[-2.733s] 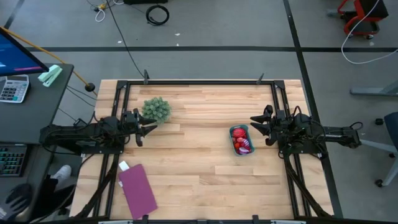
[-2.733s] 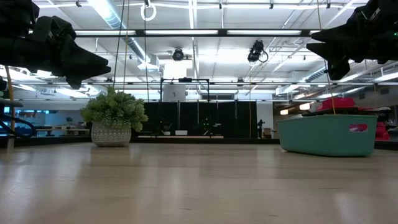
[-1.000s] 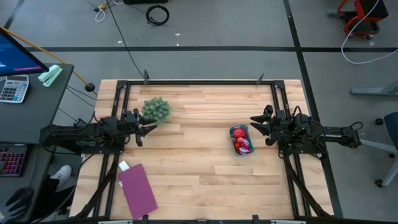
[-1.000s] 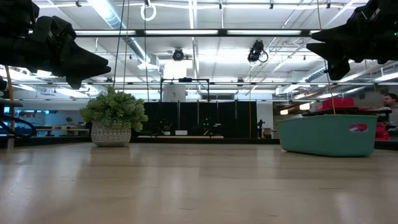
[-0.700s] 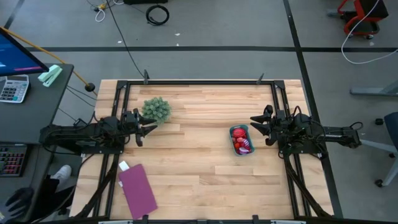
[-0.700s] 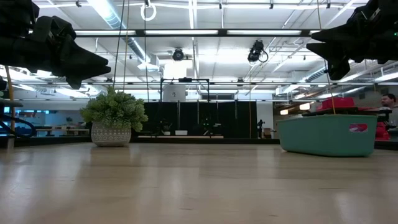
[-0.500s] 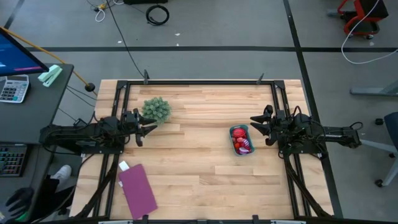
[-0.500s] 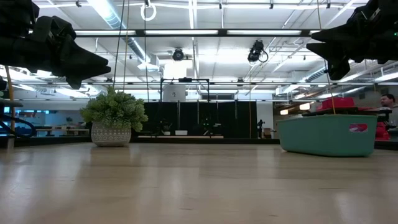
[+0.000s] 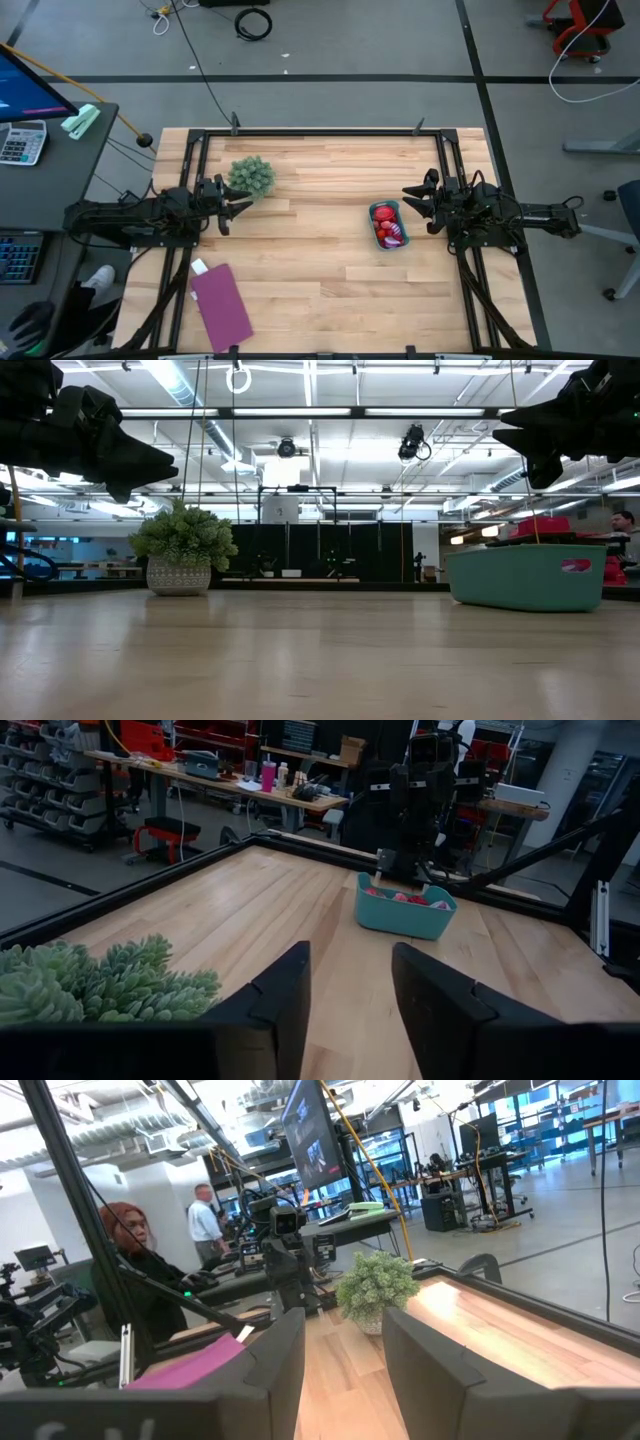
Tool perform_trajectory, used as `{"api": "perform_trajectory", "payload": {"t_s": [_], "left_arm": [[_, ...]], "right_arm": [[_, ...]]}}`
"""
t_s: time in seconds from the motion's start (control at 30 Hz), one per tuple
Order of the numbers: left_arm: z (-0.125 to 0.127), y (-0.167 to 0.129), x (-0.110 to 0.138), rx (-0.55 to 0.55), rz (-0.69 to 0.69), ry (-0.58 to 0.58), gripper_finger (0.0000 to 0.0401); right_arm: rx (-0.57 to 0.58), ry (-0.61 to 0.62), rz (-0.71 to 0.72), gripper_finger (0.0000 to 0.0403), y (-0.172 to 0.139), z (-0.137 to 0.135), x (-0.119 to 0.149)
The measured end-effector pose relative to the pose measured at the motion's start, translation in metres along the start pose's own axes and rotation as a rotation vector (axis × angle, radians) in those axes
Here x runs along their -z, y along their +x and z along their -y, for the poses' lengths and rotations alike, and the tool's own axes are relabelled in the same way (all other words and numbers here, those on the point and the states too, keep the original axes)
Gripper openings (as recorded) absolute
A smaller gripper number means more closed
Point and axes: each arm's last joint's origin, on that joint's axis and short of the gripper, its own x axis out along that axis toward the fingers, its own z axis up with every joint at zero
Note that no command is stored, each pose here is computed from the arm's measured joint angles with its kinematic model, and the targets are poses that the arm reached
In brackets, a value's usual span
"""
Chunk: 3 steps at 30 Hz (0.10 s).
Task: Pick and placing Produce into tupperware
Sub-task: Return to Home Position
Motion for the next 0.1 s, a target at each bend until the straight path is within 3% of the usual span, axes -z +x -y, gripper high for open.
{"api": "perform_trajectory", "payload": {"t_s": [0.1], "left_arm": [[0.0, 0.0, 0.0, 0.0, 0.0, 0.001, 0.0152]], "right_arm": [[0.0, 0.0, 0.0, 0.0144, 0.0, 0.0, 0.0001]]}}
